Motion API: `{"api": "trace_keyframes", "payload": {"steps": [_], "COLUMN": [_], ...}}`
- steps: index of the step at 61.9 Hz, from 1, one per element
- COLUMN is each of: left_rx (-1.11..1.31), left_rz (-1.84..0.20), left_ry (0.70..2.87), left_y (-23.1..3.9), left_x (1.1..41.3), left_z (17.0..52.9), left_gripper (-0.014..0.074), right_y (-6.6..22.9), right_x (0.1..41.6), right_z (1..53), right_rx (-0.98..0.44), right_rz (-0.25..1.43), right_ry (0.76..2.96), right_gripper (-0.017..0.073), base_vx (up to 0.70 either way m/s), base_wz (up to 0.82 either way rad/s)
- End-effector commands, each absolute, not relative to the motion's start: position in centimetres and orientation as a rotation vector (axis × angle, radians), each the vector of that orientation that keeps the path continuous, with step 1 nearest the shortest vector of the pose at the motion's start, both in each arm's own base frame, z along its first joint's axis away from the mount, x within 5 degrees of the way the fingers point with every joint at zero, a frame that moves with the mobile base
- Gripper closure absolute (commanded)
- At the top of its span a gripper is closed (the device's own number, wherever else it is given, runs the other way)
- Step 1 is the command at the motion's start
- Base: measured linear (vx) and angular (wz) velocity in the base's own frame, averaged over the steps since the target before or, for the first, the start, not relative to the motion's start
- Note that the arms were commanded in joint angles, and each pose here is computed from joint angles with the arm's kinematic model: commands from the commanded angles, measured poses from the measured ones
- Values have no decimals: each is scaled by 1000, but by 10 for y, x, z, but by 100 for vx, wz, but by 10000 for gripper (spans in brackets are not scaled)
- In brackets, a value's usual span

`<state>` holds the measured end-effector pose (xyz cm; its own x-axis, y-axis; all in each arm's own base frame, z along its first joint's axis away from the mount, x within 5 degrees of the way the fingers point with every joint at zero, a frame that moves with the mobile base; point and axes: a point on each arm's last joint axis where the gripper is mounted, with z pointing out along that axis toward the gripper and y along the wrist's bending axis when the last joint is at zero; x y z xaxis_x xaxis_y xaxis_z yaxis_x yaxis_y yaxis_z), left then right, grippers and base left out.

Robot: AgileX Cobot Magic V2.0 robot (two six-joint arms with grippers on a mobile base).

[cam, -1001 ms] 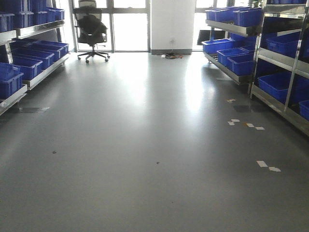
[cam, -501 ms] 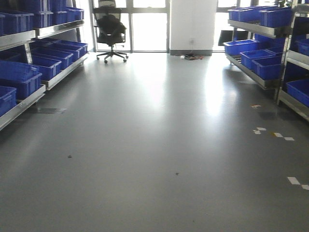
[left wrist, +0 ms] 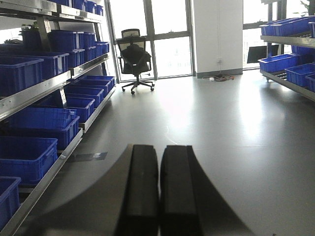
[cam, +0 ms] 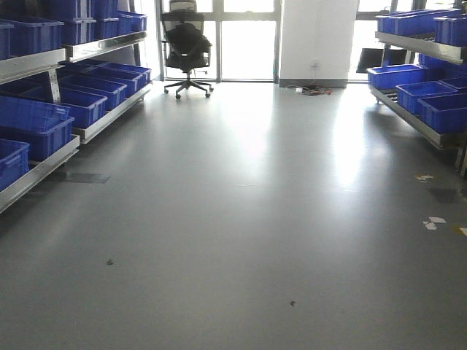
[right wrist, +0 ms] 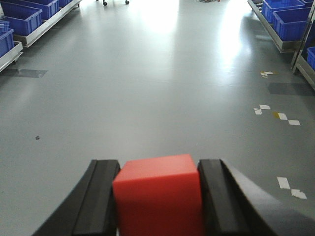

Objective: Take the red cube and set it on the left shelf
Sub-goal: 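Drive forward down the aisle holding the red cube in the right gripper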

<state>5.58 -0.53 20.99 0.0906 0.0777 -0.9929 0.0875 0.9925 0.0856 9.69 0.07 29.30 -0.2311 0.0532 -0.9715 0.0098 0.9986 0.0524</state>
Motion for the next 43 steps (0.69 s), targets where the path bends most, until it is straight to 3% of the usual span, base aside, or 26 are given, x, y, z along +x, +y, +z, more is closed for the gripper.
{"api": "trace_keyframes", "payload": {"steps": [1, 43], "left_rx": [131, 131], "left_rz": [-10, -10], "left_ry": [1428, 1428], "left_y": [-5, -5], "left_x": [57, 57], "left_z": [210, 210], "left_gripper": [488, 488], "right_y": [1, 1], "right_x": [98, 98], "right_z": [310, 310], "right_rx": [28, 28], "right_rz": [39, 39], "right_ry": [1696, 1695], "right_gripper": [503, 503], "base_vx": [51, 59], "base_wz": [0, -6]}}
